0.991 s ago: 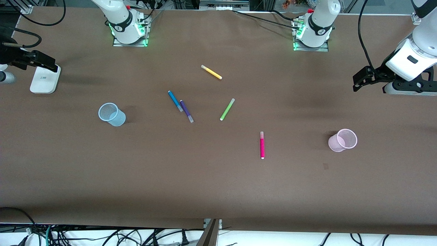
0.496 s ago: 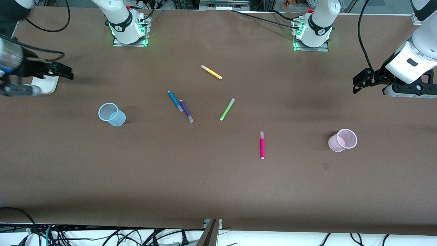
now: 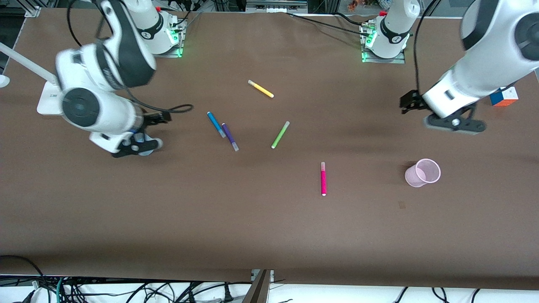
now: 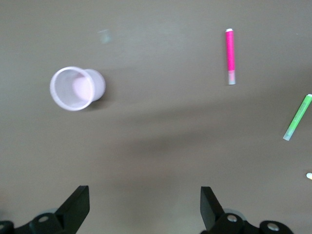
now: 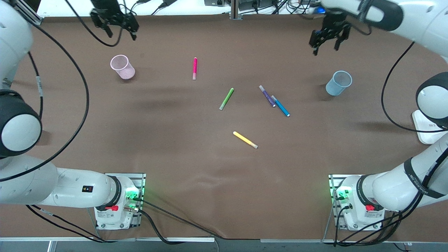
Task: Place pink and blue markers in matching cups
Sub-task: 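Close both grippers on the blue and pink markers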
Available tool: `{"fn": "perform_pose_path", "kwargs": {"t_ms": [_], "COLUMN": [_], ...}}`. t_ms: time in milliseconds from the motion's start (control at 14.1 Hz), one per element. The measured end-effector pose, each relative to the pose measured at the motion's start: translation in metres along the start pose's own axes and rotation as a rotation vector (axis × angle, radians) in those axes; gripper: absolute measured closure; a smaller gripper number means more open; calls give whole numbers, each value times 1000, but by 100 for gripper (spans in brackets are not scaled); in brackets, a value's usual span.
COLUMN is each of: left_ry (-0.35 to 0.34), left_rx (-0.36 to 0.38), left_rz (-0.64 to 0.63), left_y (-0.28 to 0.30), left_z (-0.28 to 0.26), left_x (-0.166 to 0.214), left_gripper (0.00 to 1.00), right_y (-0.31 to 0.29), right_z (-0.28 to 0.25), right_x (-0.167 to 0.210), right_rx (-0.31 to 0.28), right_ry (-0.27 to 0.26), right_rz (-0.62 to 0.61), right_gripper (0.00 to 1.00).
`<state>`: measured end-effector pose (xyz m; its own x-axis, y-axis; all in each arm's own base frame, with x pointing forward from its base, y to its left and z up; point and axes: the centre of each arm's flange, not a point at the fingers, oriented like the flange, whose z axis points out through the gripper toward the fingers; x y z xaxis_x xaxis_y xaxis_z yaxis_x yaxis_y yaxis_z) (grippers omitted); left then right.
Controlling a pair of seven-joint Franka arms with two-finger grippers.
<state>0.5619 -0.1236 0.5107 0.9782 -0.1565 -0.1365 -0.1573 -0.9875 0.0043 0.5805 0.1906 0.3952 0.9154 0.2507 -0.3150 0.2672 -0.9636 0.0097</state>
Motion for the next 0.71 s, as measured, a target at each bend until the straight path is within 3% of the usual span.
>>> {"fn": "perform_pose_path", "kwargs": {"t_ms": [354, 708], "left_ry": [57, 138], "left_rx": [-44, -99], "left_rz": [-19, -37], "left_y": [53, 123], "left_z": [93, 189], "left_x": [64, 102], "left_gripper": [0, 0], "right_y": [-48, -91], "right_z": [94, 158], "right_x": [-2, -15], "right_rx": [0, 10], "right_ry": [30, 81], "right_rz": [-81, -159], "right_gripper": [0, 0]}}
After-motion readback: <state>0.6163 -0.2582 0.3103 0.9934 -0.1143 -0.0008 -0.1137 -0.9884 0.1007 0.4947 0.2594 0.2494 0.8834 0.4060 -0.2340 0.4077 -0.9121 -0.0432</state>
